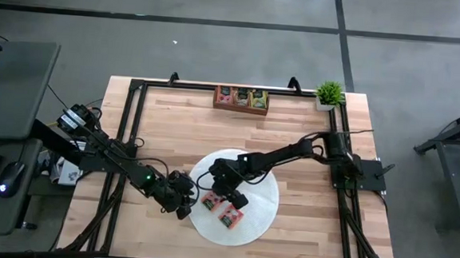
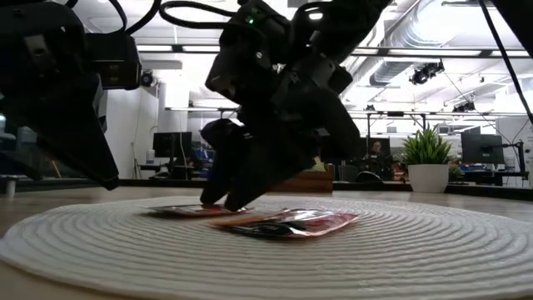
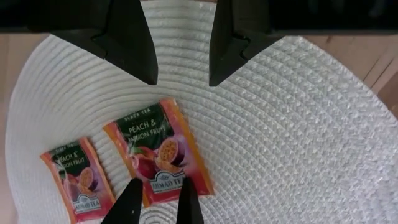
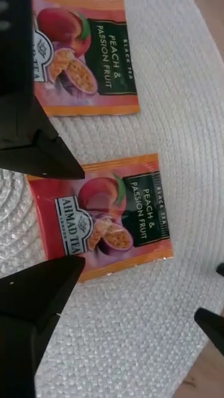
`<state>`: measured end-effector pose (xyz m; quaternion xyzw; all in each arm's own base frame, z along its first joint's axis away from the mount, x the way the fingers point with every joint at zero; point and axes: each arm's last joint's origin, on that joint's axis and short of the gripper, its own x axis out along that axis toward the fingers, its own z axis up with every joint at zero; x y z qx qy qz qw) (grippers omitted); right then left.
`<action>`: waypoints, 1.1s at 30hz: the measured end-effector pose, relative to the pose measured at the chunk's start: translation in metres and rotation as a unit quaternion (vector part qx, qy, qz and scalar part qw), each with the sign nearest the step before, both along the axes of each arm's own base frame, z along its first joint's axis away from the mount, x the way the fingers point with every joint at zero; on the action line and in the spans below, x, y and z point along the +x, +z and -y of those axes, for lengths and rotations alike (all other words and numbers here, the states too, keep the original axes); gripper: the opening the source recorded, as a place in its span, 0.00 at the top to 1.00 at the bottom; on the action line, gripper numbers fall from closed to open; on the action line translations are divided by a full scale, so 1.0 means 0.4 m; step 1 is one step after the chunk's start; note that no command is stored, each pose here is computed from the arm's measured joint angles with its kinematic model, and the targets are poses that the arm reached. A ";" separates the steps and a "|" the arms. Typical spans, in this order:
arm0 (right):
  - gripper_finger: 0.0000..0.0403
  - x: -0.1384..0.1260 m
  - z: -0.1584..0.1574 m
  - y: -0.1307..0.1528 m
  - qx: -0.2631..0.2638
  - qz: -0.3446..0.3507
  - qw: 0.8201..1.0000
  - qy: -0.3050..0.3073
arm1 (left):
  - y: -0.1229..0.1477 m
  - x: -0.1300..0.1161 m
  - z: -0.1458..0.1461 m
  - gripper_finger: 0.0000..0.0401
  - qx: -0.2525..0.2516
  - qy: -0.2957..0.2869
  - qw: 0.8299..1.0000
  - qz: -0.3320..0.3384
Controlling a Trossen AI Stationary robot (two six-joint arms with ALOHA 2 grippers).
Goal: Pick & Place Tea
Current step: Put the orange tea bag into the left section of the wooden organizer
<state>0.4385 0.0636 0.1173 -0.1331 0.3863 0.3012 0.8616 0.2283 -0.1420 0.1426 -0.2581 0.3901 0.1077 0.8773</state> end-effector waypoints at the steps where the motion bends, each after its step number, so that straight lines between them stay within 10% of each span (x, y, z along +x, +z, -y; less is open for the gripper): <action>1: 0.48 0.001 0.000 -0.008 0.003 -0.004 1.000 -0.004 | 0.000 0.000 0.000 0.64 0.000 0.000 1.000 0.000; 17: 0.48 0.016 0.108 -0.042 0.076 -0.085 0.963 -0.244 | 0.000 0.000 -0.005 0.64 -0.027 0.065 0.998 0.008; 33: 0.48 0.016 0.129 -0.045 0.052 -0.079 0.932 -0.349 | -0.013 0.022 -0.089 0.64 -0.039 0.189 0.981 -0.022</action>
